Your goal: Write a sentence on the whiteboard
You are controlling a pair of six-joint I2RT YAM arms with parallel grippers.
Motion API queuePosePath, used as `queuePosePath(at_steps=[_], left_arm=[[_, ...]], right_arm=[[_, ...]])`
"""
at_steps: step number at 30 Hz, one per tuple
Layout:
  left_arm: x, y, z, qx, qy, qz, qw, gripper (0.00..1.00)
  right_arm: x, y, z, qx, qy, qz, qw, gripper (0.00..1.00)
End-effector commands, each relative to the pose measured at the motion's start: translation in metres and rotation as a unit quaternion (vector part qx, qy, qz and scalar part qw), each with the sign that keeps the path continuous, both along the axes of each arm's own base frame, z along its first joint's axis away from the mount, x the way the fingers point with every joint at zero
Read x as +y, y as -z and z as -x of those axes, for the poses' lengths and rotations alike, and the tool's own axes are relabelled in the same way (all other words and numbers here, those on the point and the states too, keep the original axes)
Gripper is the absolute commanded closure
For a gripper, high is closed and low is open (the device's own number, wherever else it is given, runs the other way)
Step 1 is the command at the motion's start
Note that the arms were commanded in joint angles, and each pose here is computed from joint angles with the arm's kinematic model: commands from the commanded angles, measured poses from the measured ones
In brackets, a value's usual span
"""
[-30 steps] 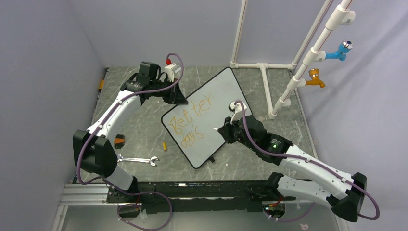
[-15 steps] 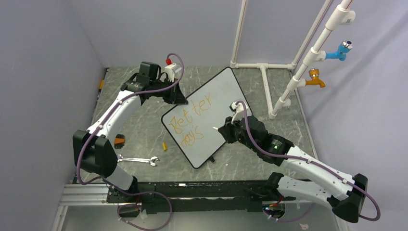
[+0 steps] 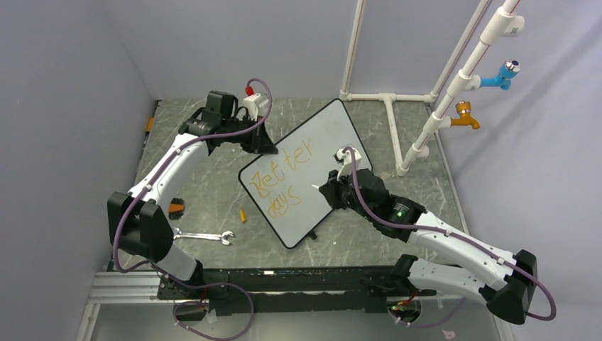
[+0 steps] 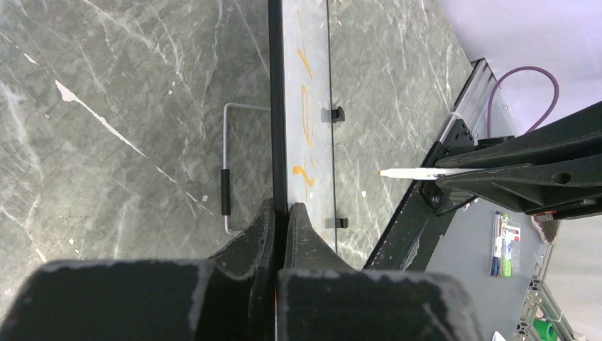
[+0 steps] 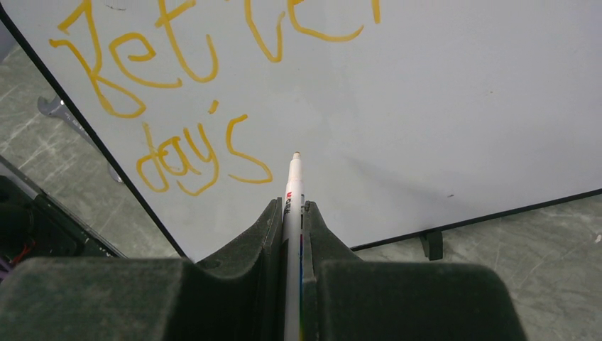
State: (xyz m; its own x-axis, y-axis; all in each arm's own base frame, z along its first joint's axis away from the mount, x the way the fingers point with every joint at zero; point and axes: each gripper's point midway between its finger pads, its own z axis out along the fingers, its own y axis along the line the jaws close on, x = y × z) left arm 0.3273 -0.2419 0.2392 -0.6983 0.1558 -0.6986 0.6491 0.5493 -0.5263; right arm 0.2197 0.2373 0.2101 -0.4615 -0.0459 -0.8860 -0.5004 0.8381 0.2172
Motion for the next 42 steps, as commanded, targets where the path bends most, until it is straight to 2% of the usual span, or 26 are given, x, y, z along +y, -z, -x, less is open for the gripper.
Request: queuePosePath(at_steps=[1,14,32,42], left_arm=[[-0.011,0.002,0.008,-0.030,0.038,-0.014,0.999,1.00],[-0.011,0.003,0.008,-0.030,0.039,-0.015,0.999,1.00],[-0.011,0.002,0.009,-0.029,0.041,-0.013,0.999,1.00],[-0.011,0.002,0.009,-0.031,0.040,-0.013,0.999,1.00]], right_arm=[[0.005,-0.021,-0.010,-0.035,0.005,-0.023,0.999,1.00],[0.025,-0.021,-0.026,-0.048,-0.004,-0.018,0.999,1.00],[0.032,-0.014,-0.054,-0.061,0.033,0.017,0.997,1.00],[0.033,0.009,-0.054,-0.043,0.030,0.030,0.998,1.00]])
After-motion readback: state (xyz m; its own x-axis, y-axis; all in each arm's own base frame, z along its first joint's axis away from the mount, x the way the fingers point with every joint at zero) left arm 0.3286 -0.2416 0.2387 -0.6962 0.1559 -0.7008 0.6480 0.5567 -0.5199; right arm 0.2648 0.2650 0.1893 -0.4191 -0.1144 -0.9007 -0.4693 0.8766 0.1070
